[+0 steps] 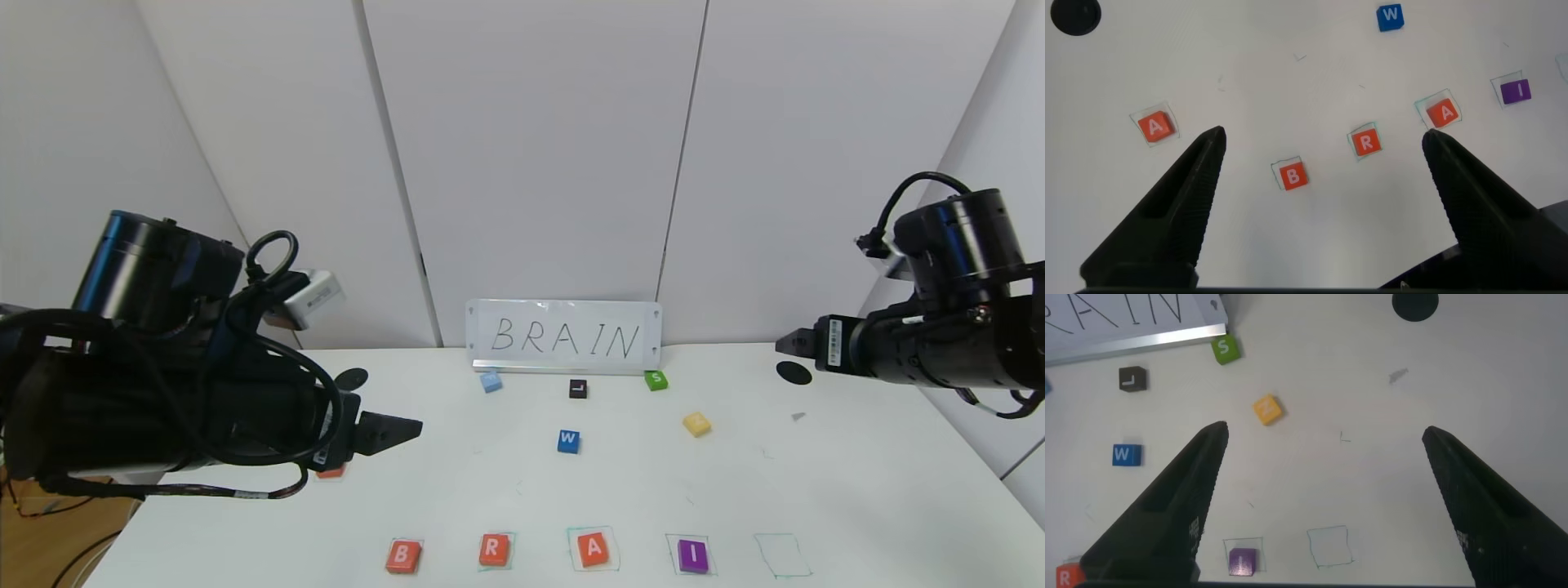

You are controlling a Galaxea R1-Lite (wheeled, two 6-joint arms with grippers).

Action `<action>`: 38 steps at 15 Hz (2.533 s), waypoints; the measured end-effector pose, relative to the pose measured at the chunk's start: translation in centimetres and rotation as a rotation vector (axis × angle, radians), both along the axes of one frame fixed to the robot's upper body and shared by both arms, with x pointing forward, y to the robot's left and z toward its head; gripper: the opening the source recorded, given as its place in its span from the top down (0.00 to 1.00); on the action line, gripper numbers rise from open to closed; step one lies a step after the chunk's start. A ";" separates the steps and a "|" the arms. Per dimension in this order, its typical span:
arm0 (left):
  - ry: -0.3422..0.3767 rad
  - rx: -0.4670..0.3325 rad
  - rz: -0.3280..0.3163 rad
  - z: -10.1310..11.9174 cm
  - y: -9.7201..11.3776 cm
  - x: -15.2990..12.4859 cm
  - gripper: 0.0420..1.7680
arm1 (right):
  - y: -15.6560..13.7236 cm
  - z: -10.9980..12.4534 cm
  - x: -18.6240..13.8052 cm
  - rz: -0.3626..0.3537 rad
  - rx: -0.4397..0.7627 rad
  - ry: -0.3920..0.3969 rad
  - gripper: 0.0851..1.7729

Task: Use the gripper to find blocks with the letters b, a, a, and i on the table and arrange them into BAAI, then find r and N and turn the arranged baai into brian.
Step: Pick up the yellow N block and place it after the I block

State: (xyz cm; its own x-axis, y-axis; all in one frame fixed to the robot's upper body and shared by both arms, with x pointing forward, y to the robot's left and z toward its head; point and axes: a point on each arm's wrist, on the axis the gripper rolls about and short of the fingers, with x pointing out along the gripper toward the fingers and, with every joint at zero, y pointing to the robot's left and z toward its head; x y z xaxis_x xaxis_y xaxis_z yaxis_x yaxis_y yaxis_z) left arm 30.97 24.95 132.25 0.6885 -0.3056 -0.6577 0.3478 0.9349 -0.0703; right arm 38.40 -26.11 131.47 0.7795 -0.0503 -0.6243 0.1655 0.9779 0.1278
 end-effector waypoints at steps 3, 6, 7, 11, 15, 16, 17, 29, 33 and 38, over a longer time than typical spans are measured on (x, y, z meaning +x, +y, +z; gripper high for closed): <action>-0.003 0.001 0.011 0.1 0.5 -0.2 0.03 | 2.5 0.1 1.3 -0.069 0.044 0.046 0.04; -0.003 0.003 0.012 0.1 0.6 -0.4 0.03 | 5.2 -0.2 3.6 -0.134 0.115 0.102 0.04; -0.004 0.003 0.012 0.1 0.6 -0.4 0.03 | 6.0 -0.6 4.5 -0.158 0.134 0.126 0.04; -0.002 0.005 0.012 0.1 0.6 -0.4 0.03 | 8.3 -3.4 8.0 -0.284 0.217 0.246 0.04; -0.001 0.017 0.003 -0.2 0.6 -0.4 0.03 | 8.5 -6.8 10.8 -0.409 0.343 0.405 0.04; 0.000 0.019 0.001 -0.3 0.6 -0.4 0.03 | 8.2 -7.7 11.5 -0.442 0.360 0.424 0.04; 0.004 0.021 0.001 -0.3 0.6 -0.3 0.03 | 7.9 -8.6 11.9 -0.474 0.368 0.436 0.04; -0.001 0.020 0.001 -0.3 0.7 -0.6 0.03 | 6.5 -14.5 13.8 -0.631 0.349 0.521 0.04; 0.023 0.029 0.001 -0.9 0.5 -0.1 0.03 | 6.3 -15.0 14.2 -0.635 0.352 0.515 0.04; 0.032 0.033 0.001 -1.1 0.4 0.2 0.03 | 6.4 -15.0 14.2 -0.628 0.352 0.512 0.04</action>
